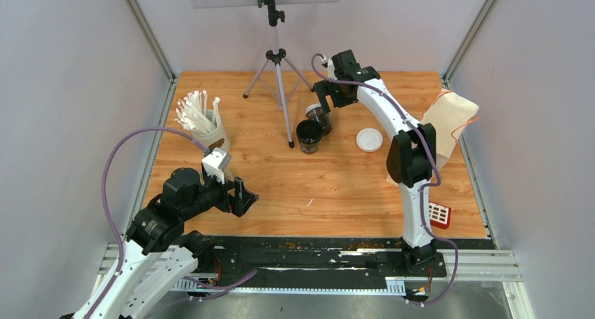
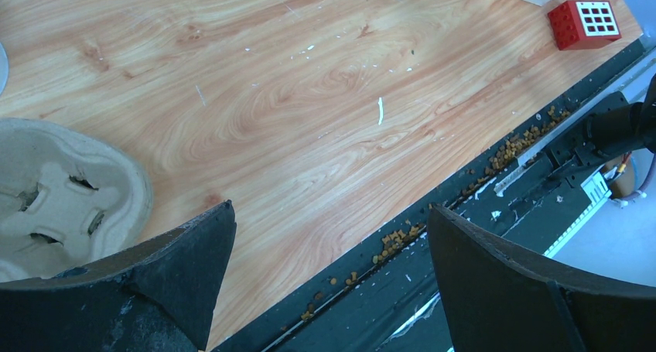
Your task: Pack the takeout coffee
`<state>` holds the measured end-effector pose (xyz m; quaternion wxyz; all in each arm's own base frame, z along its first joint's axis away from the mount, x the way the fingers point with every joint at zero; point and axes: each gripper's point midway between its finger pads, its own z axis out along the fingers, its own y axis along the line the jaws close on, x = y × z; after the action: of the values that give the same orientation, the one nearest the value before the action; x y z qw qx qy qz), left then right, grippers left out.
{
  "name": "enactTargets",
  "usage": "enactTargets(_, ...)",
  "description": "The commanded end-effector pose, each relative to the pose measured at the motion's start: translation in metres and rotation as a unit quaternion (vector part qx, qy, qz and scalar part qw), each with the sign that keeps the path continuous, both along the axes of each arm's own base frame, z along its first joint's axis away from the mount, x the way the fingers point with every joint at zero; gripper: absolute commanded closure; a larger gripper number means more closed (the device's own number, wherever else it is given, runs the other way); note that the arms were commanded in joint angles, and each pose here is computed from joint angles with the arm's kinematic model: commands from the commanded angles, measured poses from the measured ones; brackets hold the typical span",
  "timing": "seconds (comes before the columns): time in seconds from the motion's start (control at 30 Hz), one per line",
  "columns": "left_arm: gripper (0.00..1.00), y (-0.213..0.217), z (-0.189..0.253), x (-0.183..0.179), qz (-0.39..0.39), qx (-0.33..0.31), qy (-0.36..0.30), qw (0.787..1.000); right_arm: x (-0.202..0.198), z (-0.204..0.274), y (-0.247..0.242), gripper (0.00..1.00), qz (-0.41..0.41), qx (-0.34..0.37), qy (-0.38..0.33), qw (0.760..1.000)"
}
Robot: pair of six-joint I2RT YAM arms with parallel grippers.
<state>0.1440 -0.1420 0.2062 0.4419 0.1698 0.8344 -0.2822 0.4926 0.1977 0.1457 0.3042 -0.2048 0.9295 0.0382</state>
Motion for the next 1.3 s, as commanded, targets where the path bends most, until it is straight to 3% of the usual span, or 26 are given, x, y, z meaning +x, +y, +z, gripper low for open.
enactTargets(0.0, 0.0, -0.002, 0.002, 0.003, -0.009, 0.002, -0.013, 1.0, 0.012, -0.004, 0.037, 0.06, 0.019, 0.083, -0.005, 0.996)
enactTargets(0.37, 0.0, -0.003, -0.001, 0.004, -0.007, 0.008, -0.005, 1.0, 0.015, -0.03, 0.065, 0.09, 0.067, 0.133, 0.015, 0.989)
enactTargets(0.6, 0.0, -0.003, -0.003, 0.006, -0.003, 0.011, -0.001, 1.0, 0.014, -0.05, 0.071, 0.11, 0.111, 0.128, 0.021, 0.985)
enactTargets(0.73, 0.0, 0.007, -0.004, 0.016, 0.04, 0.022, 0.005, 0.999, 0.014, -0.061, 0.072, 0.13, 0.126, 0.121, 0.026, 0.984)
enactTargets(1.03, 0.0, 0.012, -0.005, 0.022, 0.063, 0.03, 0.008, 0.998, 0.012, -0.078, 0.072, 0.26, 0.149, 0.111, 0.038, 0.982)
enactTargets(1.1, 0.01, 0.013, -0.006, 0.023, 0.068, 0.032, 0.011, 0.997, 0.013, -0.071, 0.068, 0.32, 0.151, 0.106, 0.03, 0.982)
enactTargets(1.27, 0.06, 0.01, -0.001, 0.02, 0.056, 0.035, 0.02, 0.998, 0.013, -0.04, 0.05, 0.37, 0.144, 0.09, -0.004, 0.985)
